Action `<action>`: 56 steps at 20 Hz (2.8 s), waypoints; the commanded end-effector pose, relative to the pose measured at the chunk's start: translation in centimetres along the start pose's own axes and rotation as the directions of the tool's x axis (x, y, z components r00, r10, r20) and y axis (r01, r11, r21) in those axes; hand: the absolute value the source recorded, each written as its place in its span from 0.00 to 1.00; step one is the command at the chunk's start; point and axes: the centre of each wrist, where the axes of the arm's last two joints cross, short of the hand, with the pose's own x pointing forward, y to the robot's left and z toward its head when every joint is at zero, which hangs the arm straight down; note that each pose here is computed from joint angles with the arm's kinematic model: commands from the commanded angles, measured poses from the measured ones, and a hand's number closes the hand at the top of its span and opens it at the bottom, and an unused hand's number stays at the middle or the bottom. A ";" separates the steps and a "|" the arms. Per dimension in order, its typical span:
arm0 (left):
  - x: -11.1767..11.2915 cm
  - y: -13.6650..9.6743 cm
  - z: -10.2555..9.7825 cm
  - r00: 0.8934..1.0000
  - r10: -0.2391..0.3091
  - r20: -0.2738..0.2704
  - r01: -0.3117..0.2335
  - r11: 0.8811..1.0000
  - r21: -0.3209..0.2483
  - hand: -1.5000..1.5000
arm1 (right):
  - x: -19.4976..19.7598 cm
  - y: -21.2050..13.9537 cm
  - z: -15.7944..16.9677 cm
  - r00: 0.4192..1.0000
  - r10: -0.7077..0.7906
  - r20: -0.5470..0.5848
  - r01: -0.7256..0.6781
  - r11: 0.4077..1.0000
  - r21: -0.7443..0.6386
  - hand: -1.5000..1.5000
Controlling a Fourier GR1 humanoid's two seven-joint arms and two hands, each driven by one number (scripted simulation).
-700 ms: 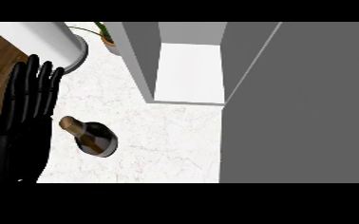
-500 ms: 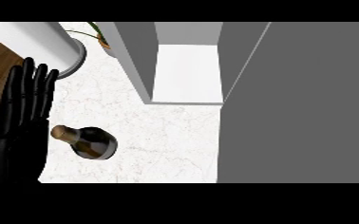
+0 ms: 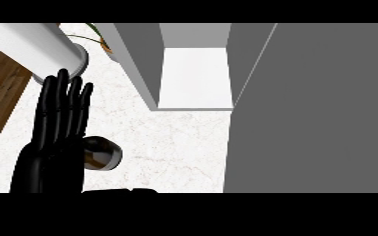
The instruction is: Pick up the wine, place it into the cabinet and close the cabinet
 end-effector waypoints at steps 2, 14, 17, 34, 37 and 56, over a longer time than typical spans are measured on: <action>1.8 -3.1 -0.3 0.999 0.031 -0.021 -0.031 0.999 0.015 0.00 | 2.9 -0.1 0.6 1.000 -0.028 -0.001 0.028 0.999 0.031 0.00; 4.2 -9.0 0.9 1.000 0.028 -0.001 -0.028 1.000 0.006 0.00 | 6.5 0.5 0.3 1.000 -0.029 -0.008 0.029 0.999 0.037 0.00; 4.2 -7.7 1.1 0.999 0.033 -0.019 -0.032 0.999 0.024 0.00 | 6.0 0.0 -0.8 0.999 -0.038 -0.021 0.038 0.999 0.032 0.00; 4.8 -5.9 1.5 0.997 0.034 -0.076 -0.017 0.976 0.219 0.00 | 7.0 0.9 0.4 0.999 -0.038 -0.007 0.038 0.999 0.015 0.00; 4.4 -5.2 1.4 0.997 0.008 -0.074 0.009 0.972 0.233 0.00 | 7.9 0.2 -0.7 1.000 -0.023 -0.005 0.023 0.999 0.029 0.00; -2.8 4.5 3.7 0.980 -0.089 -0.177 0.157 0.893 0.422 0.00 | 7.5 2.3 -1.6 1.000 -0.028 0.009 0.028 0.999 0.031 0.00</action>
